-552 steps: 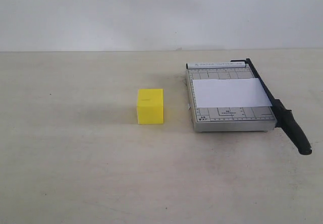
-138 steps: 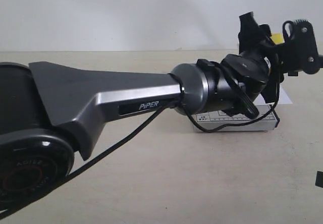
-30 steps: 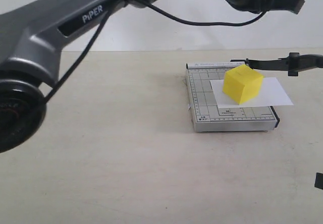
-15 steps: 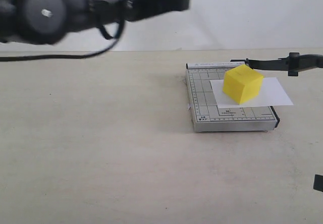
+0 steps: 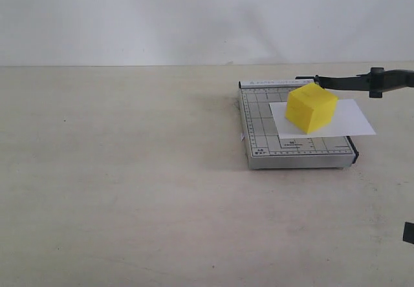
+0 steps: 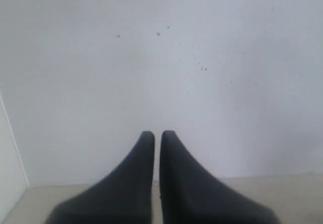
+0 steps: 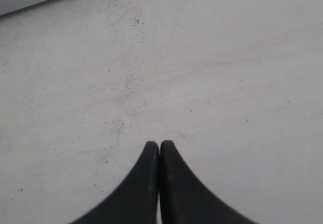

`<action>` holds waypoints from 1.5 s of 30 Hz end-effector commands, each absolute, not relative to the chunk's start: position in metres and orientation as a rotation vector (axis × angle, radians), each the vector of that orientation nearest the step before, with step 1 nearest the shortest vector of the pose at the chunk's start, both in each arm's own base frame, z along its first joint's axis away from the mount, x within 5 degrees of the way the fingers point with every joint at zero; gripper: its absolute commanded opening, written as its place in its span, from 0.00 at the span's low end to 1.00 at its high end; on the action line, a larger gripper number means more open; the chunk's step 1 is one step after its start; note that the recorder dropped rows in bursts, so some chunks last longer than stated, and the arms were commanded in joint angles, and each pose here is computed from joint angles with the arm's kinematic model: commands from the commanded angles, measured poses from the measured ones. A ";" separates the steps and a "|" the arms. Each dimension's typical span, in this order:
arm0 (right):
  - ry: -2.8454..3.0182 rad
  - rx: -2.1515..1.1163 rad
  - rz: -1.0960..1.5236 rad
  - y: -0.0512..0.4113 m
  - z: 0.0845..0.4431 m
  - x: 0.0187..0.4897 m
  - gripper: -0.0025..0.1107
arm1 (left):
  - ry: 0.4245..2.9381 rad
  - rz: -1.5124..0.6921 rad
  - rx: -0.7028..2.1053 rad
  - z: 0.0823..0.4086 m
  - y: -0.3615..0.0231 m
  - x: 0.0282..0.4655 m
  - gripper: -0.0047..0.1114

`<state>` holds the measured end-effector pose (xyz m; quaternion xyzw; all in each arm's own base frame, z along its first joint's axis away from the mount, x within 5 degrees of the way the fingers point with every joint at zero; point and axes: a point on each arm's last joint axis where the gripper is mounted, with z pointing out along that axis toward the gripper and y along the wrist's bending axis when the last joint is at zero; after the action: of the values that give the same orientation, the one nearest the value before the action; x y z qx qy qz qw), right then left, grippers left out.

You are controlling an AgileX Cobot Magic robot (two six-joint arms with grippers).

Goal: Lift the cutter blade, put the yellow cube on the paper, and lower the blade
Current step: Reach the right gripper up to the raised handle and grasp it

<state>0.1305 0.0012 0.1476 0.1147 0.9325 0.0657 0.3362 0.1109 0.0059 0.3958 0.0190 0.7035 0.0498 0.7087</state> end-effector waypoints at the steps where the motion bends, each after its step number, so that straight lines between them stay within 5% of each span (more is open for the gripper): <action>1: 2.420 0.298 0.145 -0.001 0.147 0.130 0.02 | 1.487 0.059 -0.053 0.357 0.007 0.091 0.08; 6: 2.394 0.210 0.145 0.007 0.149 0.133 0.02 | 1.804 0.051 -0.117 0.245 0.012 0.114 0.08; 9: 2.355 0.013 0.207 0.029 0.159 0.139 0.02 | 1.703 0.101 -0.154 0.220 0.016 0.110 0.08; 14: 2.173 -0.458 0.279 0.075 0.199 0.154 0.02 | 1.560 0.045 -0.134 0.221 0.010 0.096 0.08; 23: 1.870 -0.511 0.371 0.098 0.282 0.166 0.02 | 1.632 -0.079 -0.034 0.213 -0.002 0.070 0.08; 32: 1.325 -0.429 -0.043 0.066 0.379 0.157 0.02 | 1.610 0.082 0.198 0.211 -0.006 0.054 0.08; 45: 1.238 -0.436 -0.188 0.059 0.397 0.154 0.02 | 1.747 0.068 0.183 0.189 -0.004 0.055 0.08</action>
<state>0.1550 0.0628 0.3926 -0.2174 0.5802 -0.0754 0.7813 0.0536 -0.0064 0.1899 0.1133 0.7712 0.0417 0.6251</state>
